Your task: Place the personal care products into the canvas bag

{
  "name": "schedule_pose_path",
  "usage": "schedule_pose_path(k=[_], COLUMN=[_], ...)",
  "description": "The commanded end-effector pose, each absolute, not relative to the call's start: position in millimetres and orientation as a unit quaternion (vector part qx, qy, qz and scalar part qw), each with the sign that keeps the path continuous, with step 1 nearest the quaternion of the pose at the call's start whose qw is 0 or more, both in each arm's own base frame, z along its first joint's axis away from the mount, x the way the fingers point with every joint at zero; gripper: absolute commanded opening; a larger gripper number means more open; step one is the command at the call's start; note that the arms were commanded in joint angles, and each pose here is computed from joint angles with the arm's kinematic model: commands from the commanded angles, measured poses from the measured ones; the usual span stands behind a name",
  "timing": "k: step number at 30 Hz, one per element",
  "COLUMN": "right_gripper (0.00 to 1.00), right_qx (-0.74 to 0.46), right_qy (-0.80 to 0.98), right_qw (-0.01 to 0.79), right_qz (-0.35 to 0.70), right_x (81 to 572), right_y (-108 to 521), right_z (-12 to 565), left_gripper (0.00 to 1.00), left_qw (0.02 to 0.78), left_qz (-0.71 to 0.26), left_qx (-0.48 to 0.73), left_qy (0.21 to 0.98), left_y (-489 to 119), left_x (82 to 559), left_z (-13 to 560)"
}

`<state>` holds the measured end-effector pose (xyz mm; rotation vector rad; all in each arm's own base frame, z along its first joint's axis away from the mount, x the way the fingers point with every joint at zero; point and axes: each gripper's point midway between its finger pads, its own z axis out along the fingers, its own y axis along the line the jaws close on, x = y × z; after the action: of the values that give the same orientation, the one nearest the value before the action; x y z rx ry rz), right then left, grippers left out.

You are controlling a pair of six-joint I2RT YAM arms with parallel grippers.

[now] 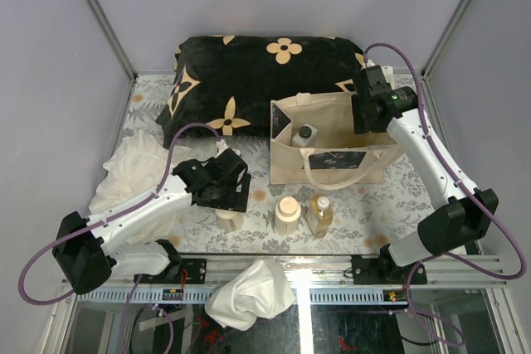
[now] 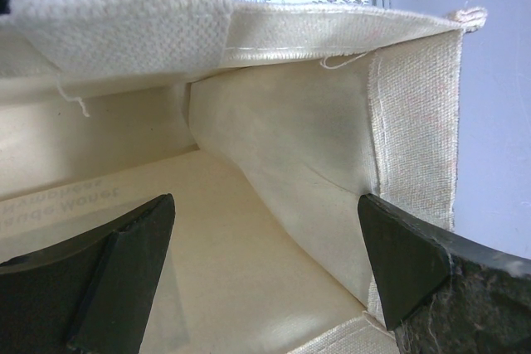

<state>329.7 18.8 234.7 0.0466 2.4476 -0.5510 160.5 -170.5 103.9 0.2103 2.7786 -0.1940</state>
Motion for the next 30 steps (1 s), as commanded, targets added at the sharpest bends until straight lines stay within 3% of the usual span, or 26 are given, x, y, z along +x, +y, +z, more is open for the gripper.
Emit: schedule_pose_path(k=[1,5,9,14,15,21,30], right_gripper=[0.99,0.99,0.99,0.99,0.99,0.99,0.99], right_qx=[0.024,0.023,0.023,0.023,0.024,0.023,0.018], right_qy=[0.923,0.922,0.923,0.923,0.922,0.921,0.923], right_qw=[0.324,0.323,0.323,0.322,0.323,0.323,0.317], right_qz=[-0.208,-0.21,-0.21,-0.21,-0.21,-0.215,-0.217], right_x=[327,326,326,325,325,323,324], right_y=[14,13,13,13,13,10,11], right_z=[243,243,242,242,243,243,239], left_gripper=[0.84,0.79,0.51,0.04,0.0,0.0,0.0], left_qw=[0.156,0.149,0.155,0.151,0.149,0.198,0.277], left_qz=[-0.066,-0.07,-0.073,-0.075,-0.077,-0.1,-0.215], left_qx=[0.069,0.07,0.071,0.077,0.078,0.078,0.122], left_qy=[0.983,0.984,0.983,0.983,0.983,0.972,0.928], left_y=[-166,-169,-172,-177,-178,-186,-218], left_x=[151,151,154,157,157,173,184], left_z=[98,92,91,87,87,128,277])
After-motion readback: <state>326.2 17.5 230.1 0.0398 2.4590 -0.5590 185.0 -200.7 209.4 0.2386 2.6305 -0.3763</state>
